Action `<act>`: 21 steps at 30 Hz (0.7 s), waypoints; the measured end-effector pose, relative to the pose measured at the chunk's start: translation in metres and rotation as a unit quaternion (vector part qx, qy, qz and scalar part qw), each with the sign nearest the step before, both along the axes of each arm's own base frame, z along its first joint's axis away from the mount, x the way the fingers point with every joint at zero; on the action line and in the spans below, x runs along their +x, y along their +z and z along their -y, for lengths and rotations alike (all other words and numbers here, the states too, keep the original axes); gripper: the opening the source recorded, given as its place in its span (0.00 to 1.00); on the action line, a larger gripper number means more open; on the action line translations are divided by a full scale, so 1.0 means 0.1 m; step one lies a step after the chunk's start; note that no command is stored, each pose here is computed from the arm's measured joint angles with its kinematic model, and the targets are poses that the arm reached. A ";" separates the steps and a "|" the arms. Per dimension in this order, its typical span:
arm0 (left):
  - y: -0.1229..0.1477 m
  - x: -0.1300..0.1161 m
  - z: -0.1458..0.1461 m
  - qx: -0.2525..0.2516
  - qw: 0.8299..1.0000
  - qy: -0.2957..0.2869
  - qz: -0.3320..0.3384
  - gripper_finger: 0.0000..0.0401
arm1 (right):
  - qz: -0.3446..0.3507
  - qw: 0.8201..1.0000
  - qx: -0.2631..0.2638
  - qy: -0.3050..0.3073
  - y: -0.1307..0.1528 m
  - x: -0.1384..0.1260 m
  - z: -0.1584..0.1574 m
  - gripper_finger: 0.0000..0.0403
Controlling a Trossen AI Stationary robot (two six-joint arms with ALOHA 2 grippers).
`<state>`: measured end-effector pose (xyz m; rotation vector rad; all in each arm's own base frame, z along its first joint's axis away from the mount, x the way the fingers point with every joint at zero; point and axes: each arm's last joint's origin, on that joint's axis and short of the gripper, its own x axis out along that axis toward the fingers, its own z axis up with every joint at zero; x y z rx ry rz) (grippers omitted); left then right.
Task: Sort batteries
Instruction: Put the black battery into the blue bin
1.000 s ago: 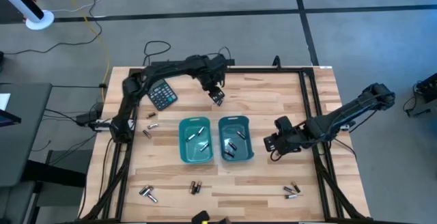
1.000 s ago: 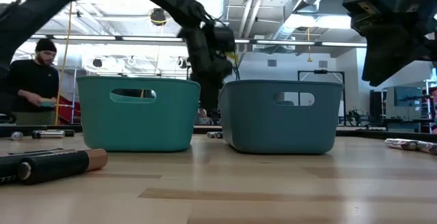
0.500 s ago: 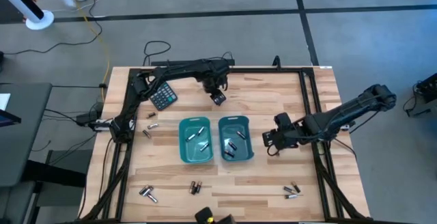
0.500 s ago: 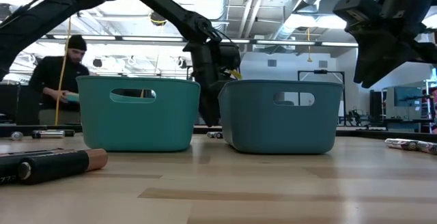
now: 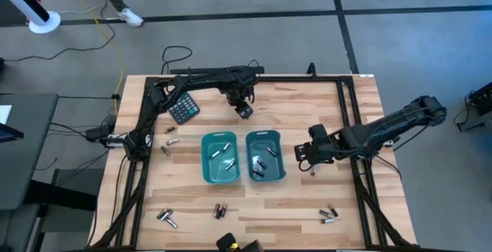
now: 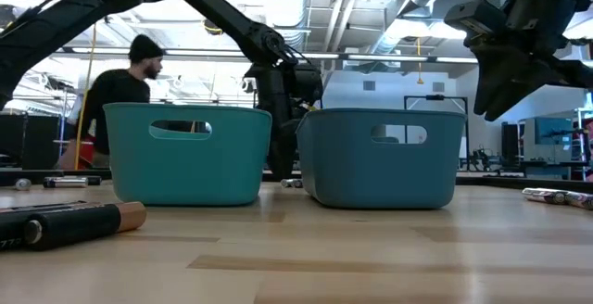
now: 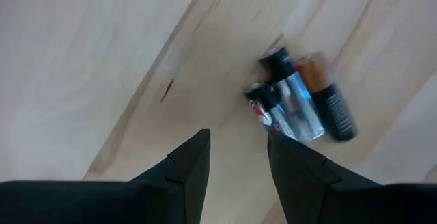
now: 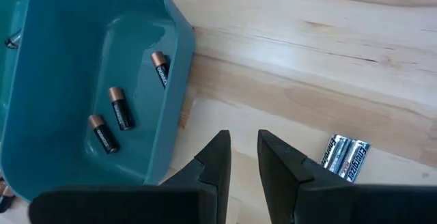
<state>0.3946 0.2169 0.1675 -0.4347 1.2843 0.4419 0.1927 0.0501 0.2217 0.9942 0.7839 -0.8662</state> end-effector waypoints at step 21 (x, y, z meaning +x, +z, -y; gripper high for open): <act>0.35 0.14 0.01 0.014 0.999 0.033 0.040 0.35 | 0.007 1.000 0.002 -0.014 0.01 0.03 0.05 0.23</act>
